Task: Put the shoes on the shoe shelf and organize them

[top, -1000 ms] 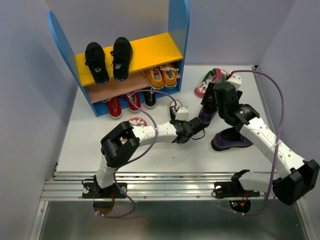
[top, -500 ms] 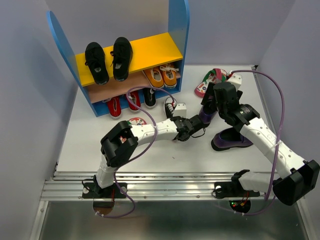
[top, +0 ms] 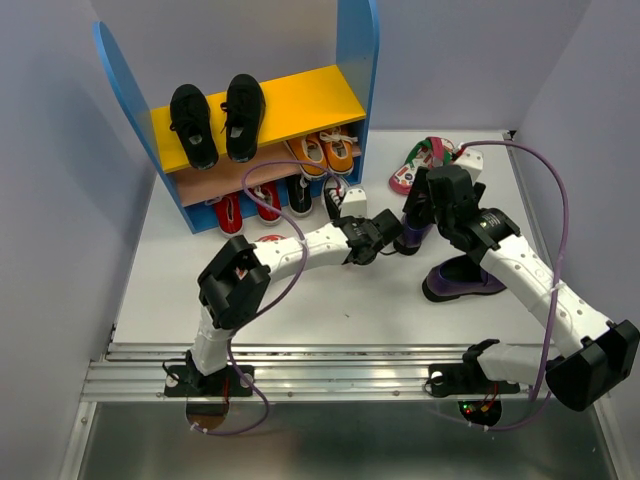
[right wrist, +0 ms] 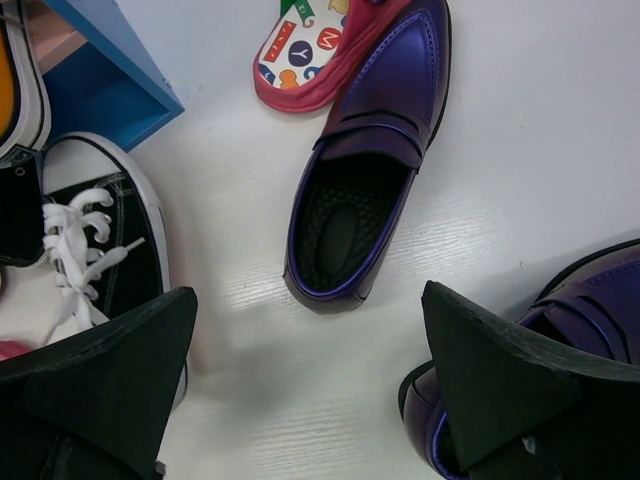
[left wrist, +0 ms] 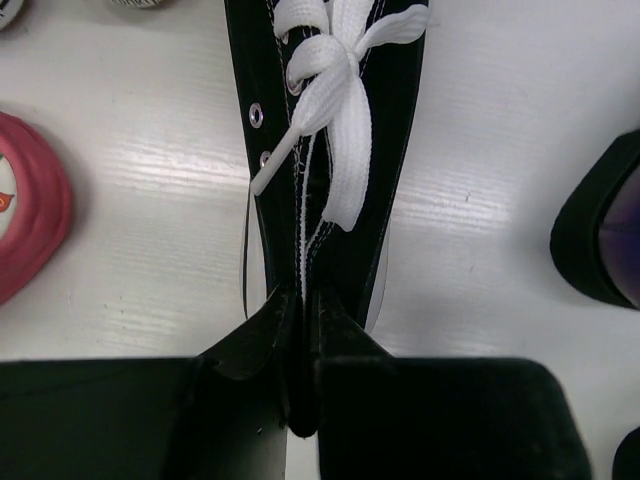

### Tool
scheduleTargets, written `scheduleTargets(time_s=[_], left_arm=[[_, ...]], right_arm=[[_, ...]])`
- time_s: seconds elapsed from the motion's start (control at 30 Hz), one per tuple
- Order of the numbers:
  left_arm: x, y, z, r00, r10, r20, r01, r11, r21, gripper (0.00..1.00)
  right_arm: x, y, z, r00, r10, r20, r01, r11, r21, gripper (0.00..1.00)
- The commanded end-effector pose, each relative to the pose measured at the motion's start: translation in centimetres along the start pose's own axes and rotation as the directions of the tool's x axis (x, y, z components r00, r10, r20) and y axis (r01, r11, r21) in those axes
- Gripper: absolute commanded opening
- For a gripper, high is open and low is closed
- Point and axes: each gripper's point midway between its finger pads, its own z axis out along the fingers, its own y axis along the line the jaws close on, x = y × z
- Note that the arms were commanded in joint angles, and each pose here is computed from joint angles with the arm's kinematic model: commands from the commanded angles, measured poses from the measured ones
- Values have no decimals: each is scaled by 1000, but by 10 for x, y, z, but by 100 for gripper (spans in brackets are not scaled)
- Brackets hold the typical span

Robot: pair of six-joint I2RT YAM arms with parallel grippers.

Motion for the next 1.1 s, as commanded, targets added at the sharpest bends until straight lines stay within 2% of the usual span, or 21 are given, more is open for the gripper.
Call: scheduleTargets(time_s=[0.0,0.13,0.37,1.07], left_arm=[[-65,-9,-1,983,-101,154,99,995,22,0],[-80,-20,9,979,-130,159,122,991,59,0],[-112,-24,35,973,-128,190,125,992,28,0],[-142,-16,88,961,-122,248,127,992,-5,0]], right_arm=[[-27,-3,-14,998,34,60,-34,999,0,100],[-27,-5,-15,998,35,60,-35,999,3,100],[-24,-9,-18,996,62,60,-62,998,9,100],[-26,-17,-25,997,52,58,-54,998,31,100]])
